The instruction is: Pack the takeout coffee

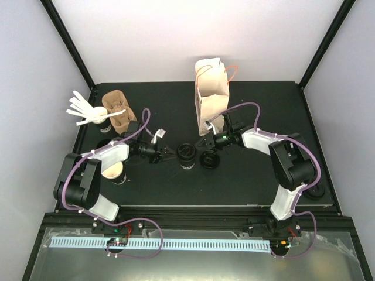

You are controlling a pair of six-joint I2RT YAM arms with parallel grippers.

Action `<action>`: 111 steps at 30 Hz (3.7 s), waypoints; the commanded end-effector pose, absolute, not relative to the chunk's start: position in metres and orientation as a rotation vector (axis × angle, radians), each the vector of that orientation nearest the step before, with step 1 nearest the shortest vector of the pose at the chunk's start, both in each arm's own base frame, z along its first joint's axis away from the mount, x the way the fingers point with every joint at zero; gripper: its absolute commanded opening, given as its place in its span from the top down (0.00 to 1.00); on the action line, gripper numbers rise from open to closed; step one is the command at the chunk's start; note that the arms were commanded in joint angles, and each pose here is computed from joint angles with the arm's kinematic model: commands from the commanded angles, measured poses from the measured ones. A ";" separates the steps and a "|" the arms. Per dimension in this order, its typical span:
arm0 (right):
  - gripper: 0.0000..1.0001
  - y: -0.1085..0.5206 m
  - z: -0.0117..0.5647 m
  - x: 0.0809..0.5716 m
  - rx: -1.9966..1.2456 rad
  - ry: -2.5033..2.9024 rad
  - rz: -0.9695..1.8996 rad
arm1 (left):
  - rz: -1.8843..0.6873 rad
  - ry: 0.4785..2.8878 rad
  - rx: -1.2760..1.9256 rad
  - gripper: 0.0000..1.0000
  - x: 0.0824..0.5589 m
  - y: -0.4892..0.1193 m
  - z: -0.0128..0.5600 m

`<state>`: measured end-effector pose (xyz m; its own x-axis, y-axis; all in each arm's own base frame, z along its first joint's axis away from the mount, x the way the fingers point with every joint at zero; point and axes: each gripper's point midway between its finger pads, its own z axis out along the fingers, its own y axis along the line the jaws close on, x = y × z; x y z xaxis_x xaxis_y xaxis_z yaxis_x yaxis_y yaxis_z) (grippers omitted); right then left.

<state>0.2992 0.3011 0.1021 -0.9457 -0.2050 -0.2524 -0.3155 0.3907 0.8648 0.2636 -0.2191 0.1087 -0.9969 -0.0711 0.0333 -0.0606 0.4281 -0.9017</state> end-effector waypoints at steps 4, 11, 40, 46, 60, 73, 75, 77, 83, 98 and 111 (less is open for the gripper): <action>0.81 0.272 0.039 0.255 -0.312 2.932 1.315 | -1.341 2.804 -0.226 0.89 0.277 -0.205 0.084; 0.80 0.281 0.063 0.259 -0.334 2.894 1.355 | -1.434 2.731 -0.145 0.88 0.299 -0.220 0.116; 0.75 0.299 0.142 0.285 -0.237 2.796 1.344 | -1.300 2.674 0.034 0.46 0.338 -0.218 0.173; 0.58 0.294 0.151 0.291 -0.366 2.766 1.188 | -1.218 2.707 0.044 0.34 0.320 -0.207 0.181; 0.32 0.302 0.157 0.256 -0.709 2.734 0.984 | -1.129 2.773 0.127 0.32 0.283 -0.191 0.156; 0.25 0.310 0.121 0.240 -0.729 2.836 0.776 | -1.299 2.775 0.097 0.33 0.292 -0.205 0.135; 0.27 0.310 0.118 0.241 -0.715 2.844 0.767 | -1.320 2.783 0.084 0.34 0.294 -0.207 0.131; 0.28 0.310 0.115 0.243 -0.705 2.847 0.760 | -1.355 2.778 0.072 0.35 0.297 -0.211 0.130; 0.34 0.307 0.109 0.254 -0.644 2.861 0.696 | -1.384 2.764 0.053 0.37 0.301 -0.214 0.130; 0.38 0.293 0.105 0.284 -0.582 2.864 0.647 | -1.488 2.794 0.006 0.40 0.267 -0.218 0.118; 0.39 0.316 0.114 0.315 -0.597 2.833 0.684 | -1.515 2.806 -0.026 0.39 0.256 -0.224 0.121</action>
<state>0.3124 0.3065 0.1130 -0.9156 -0.3224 -0.2402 -0.3955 0.8299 0.3935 0.2559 -0.2201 0.1102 -0.9972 0.0122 0.0732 -0.0532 0.5701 -0.8198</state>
